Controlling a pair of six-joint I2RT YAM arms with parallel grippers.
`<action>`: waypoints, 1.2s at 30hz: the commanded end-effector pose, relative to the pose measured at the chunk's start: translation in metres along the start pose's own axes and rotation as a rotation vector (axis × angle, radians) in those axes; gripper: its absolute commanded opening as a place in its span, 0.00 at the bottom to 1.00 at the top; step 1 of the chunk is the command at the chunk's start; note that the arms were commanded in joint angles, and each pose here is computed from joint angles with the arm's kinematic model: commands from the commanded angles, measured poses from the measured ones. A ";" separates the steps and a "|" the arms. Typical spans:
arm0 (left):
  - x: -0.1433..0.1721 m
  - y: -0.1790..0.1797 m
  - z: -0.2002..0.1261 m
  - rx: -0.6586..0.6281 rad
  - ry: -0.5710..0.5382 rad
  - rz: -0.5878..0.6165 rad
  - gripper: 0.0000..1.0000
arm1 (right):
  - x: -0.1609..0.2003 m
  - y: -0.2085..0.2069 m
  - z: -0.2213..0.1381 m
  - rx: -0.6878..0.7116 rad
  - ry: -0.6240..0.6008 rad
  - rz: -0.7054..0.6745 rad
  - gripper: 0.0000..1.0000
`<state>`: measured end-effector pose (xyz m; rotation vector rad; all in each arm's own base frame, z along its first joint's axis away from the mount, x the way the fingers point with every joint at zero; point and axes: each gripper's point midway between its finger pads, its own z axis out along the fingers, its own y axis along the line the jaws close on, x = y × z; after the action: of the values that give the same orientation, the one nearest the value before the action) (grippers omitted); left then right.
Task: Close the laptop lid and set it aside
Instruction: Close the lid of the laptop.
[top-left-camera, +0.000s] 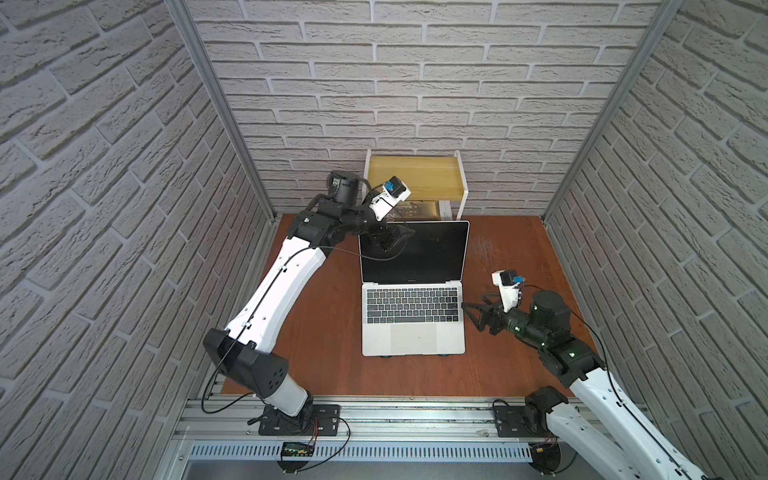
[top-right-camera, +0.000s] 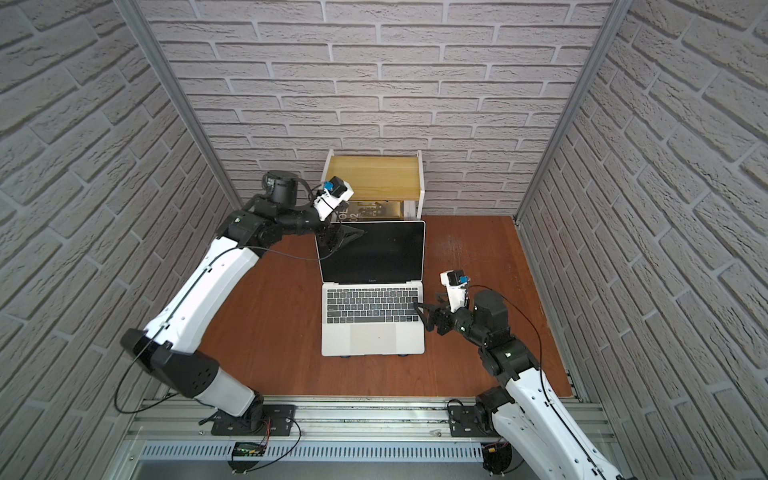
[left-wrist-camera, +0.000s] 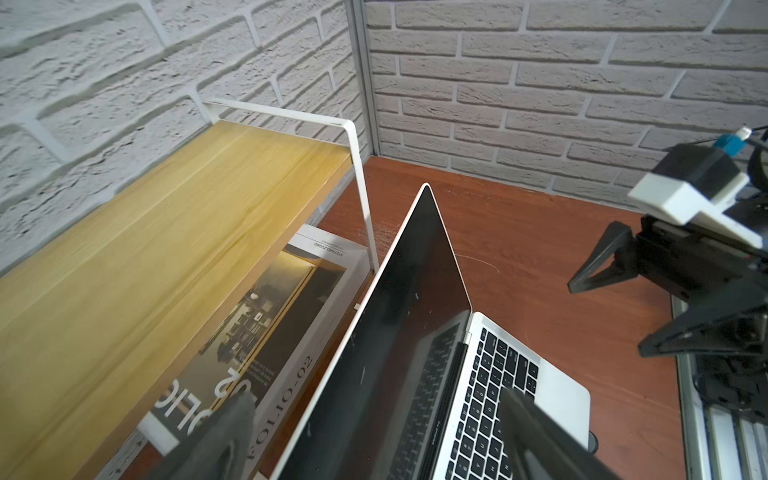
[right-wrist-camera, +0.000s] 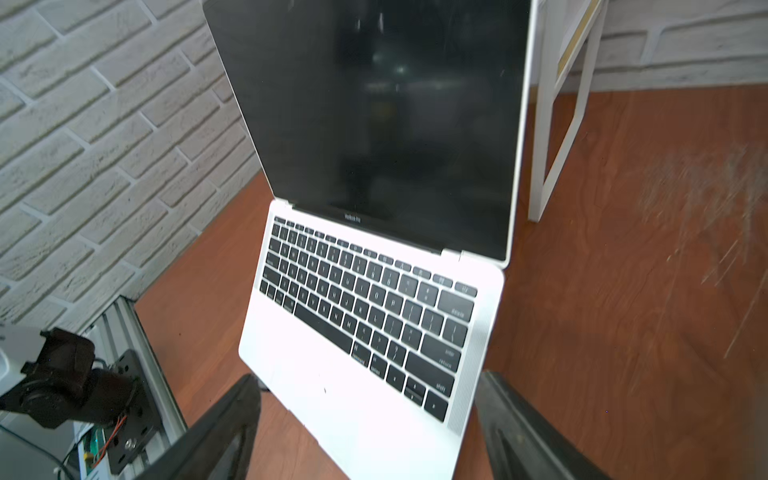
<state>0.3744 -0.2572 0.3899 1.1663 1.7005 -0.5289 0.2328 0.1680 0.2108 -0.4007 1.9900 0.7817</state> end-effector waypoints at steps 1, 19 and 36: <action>0.015 -0.020 0.007 0.141 0.111 0.003 0.95 | 0.010 -0.018 0.002 0.128 0.009 -0.024 0.87; 0.039 -0.029 0.058 0.272 0.274 -0.007 0.95 | 0.015 -0.057 0.007 0.341 0.019 0.024 0.92; 0.040 -0.053 0.065 0.297 0.310 0.036 0.71 | 0.035 -0.073 0.023 0.407 0.118 0.141 0.90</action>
<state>0.3725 -0.3072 0.3250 1.5085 1.8760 -0.5915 0.2641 0.1291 0.1329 -0.1112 2.2740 0.4111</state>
